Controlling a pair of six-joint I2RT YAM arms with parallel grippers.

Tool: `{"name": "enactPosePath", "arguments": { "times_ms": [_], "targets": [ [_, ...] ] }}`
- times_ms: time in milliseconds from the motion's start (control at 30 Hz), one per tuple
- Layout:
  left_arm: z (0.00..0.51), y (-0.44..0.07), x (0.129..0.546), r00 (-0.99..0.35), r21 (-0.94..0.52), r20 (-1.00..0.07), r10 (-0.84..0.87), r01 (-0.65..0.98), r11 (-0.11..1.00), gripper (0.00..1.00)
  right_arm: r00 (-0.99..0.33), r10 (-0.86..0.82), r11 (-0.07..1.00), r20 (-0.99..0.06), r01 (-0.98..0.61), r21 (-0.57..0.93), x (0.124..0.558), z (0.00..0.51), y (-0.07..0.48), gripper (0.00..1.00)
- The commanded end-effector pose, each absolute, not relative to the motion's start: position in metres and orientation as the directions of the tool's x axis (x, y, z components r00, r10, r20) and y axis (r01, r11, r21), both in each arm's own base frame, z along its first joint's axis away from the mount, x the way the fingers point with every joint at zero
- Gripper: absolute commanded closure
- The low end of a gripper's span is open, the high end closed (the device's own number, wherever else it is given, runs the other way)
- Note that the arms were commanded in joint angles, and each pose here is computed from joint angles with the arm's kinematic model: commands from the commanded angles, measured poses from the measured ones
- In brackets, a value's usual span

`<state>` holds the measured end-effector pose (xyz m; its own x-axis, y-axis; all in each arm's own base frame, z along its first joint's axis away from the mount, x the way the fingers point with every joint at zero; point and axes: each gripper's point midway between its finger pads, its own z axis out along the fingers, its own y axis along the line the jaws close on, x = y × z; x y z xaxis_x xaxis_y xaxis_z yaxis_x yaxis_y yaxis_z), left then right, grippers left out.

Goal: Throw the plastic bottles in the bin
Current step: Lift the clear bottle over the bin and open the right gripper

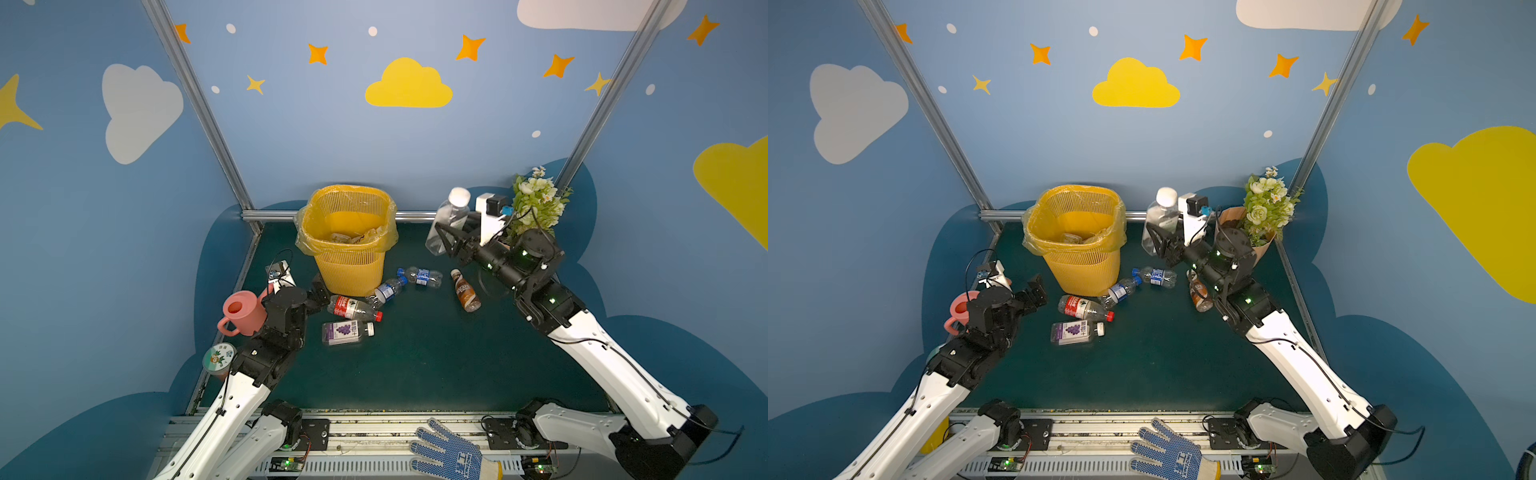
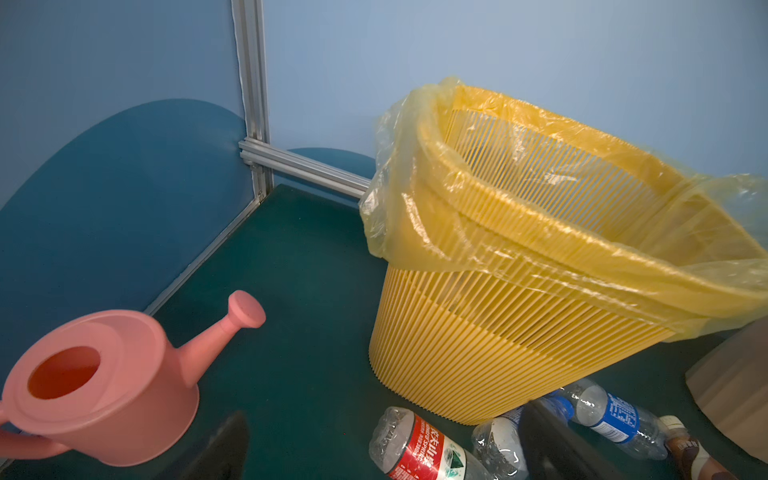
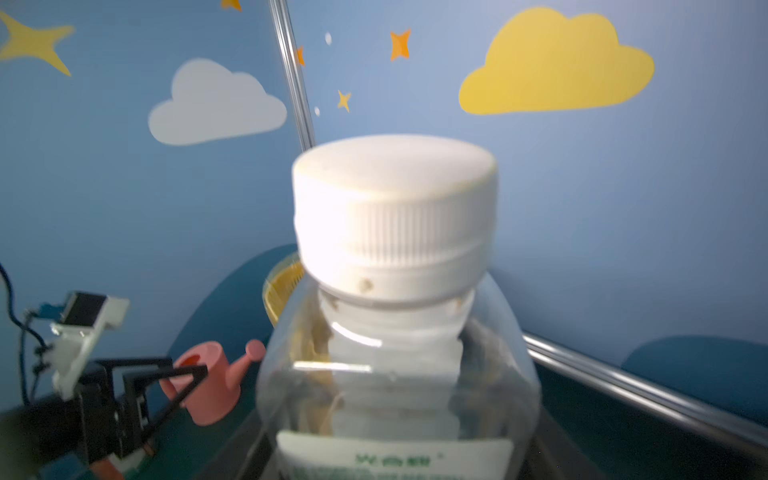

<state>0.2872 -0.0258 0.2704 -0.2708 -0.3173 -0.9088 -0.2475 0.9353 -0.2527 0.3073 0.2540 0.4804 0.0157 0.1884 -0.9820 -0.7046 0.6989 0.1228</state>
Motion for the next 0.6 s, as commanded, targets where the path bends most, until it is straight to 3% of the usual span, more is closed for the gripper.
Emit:
{"name": "enactPosePath", "arguments": {
  "times_ms": [0, 100, 167, 267, 333, 433, 567],
  "targets": [
    [0.249, -0.017, 0.277, -0.317, -0.244, -0.886, -0.337, -0.299, 0.922, 0.00, 0.138, 0.364, 0.600, -0.921, -0.791, 0.118, 0.295, 0.550, 0.265, 0.57],
    [0.239, -0.017, 0.273, -0.334, -0.250, -0.875, -0.350, -0.307, 0.918, 0.00, 0.114, 0.382, 0.534, -0.917, -0.837, 0.118, 0.305, 0.565, 0.290, 0.56],
    [0.235, -0.016, 0.270, -0.342, -0.254, -0.870, -0.356, -0.308, 0.917, 0.00, 0.022, 0.353, 0.483, -0.935, -0.861, 0.162, 0.325, 0.554, 0.320, 0.55],
    [0.233, -0.017, 0.269, -0.347, -0.259, -0.866, -0.359, -0.304, 0.917, 0.00, -0.199, 0.222, 0.363, -0.954, -0.892, 0.271, 0.356, 0.504, 0.382, 0.51],
    [0.233, -0.019, 0.270, -0.349, -0.267, -0.863, -0.364, -0.298, 0.917, 0.00, -0.312, 0.077, 0.313, -0.947, -0.894, 0.321, 0.369, 0.465, 0.415, 0.42],
    [0.233, -0.028, 0.271, -0.375, -0.283, -0.853, -0.363, -0.252, 0.925, 0.00, -0.388, -0.068, 0.386, -0.919, -0.860, 0.334, 0.393, 0.429, 0.427, 0.28],
    [0.233, -0.045, 0.270, -0.447, -0.267, -0.837, -0.314, -0.167, 0.949, 0.00, -0.310, -0.025, 0.440, -0.950, -0.857, 0.268, 0.403, 0.461, 0.412, 0.10]
  ]
}}
